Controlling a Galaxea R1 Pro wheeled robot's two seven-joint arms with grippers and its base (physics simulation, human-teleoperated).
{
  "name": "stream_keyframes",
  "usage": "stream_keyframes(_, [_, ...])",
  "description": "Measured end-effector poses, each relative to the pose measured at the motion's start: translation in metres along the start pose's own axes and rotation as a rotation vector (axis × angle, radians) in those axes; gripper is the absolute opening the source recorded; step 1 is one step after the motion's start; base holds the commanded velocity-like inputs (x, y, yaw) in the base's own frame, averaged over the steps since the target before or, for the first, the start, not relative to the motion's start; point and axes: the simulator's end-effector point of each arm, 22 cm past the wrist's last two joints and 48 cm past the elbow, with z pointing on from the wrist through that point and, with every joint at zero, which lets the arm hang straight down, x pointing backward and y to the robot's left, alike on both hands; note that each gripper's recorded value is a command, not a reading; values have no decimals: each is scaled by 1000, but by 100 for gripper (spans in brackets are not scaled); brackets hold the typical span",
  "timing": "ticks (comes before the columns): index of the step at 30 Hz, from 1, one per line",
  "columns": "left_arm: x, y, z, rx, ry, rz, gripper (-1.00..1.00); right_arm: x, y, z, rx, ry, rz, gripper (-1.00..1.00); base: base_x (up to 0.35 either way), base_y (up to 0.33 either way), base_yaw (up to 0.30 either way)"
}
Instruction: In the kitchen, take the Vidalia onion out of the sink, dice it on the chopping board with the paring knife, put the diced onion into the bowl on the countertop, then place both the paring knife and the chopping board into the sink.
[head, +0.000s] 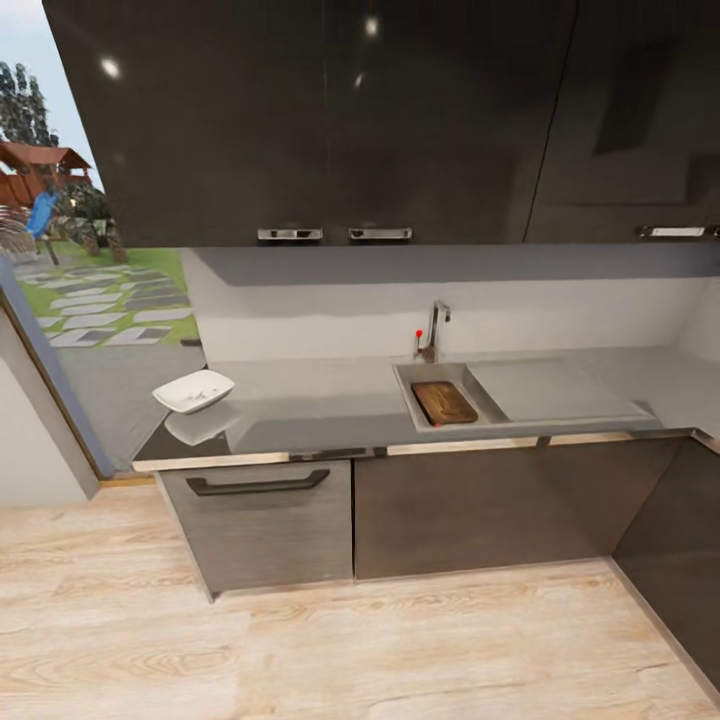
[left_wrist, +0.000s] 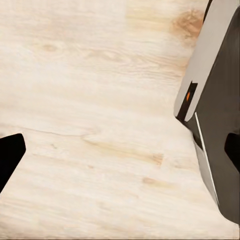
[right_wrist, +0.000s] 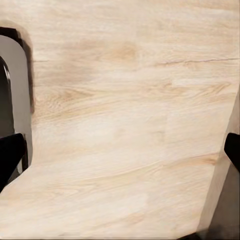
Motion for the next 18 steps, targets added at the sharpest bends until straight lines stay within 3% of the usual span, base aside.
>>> stream_keyframes(4, [32, 3, 3, -5, 37, 8, 100, 26, 3, 0, -3, 33, -9, 100, 0, 0, 0])
stream_keyframes(6, [45, -15, 4, 18, 53, 13, 100, 35, 4, -1, -5, 44, -11, 100, 0, 0, 0])
stream_keyframes(13, [47, -42, 5, 50, 42, 19, 100, 31, 15, -2, -21, 30, 5, 100, 0, 0, 0])
stream_keyframes(18, [45, -44, 5, 52, 38, 20, 100, 30, 20, -3, -29, 28, 5, 100, 0, 0, 0])
